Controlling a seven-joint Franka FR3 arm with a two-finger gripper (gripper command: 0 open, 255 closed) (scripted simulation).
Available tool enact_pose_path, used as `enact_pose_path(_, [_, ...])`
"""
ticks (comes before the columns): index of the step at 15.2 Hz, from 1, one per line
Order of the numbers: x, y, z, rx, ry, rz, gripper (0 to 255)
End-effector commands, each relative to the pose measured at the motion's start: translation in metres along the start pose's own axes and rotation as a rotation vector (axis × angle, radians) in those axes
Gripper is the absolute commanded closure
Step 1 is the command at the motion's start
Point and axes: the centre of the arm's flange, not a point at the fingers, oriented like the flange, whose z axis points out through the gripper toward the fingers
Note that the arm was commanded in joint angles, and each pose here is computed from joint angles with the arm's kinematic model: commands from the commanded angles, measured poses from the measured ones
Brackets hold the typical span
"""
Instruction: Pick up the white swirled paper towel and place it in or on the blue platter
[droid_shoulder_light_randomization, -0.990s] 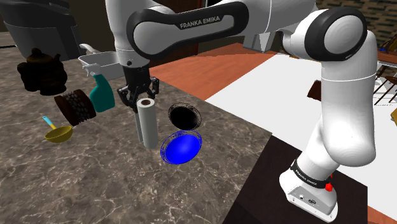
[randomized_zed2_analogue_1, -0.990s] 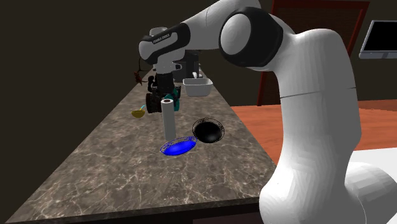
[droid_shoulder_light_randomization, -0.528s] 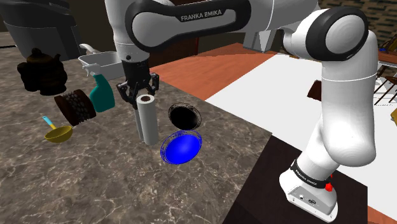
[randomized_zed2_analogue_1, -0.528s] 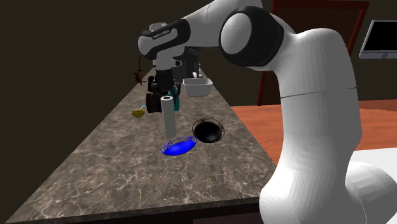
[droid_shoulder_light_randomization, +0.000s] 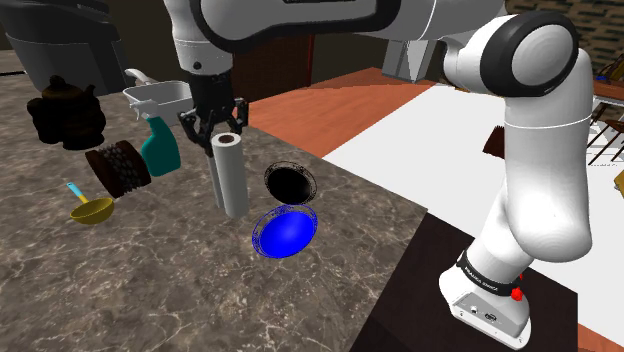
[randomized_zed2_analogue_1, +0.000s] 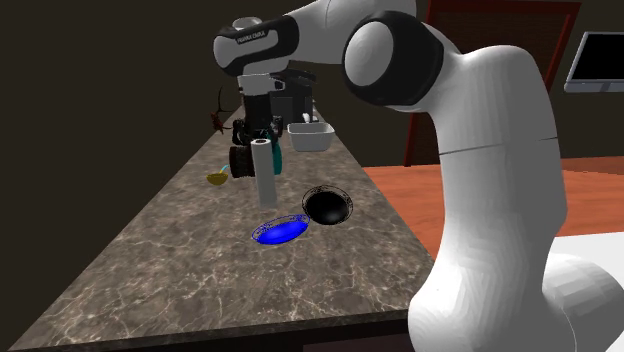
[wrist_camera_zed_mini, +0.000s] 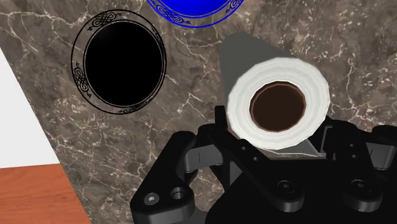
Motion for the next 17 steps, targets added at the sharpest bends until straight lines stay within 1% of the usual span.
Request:
enact_pose_path(1, [0.001,0.002,-0.012,0.0,0.0,0.0,255])
enact_pose_path(11, [0.001,0.004,-0.064,0.0,0.0,0.0,255])
enact_pose_path(17, [-0.058,0.041,-0.101,0.0,0.0,0.0,255])
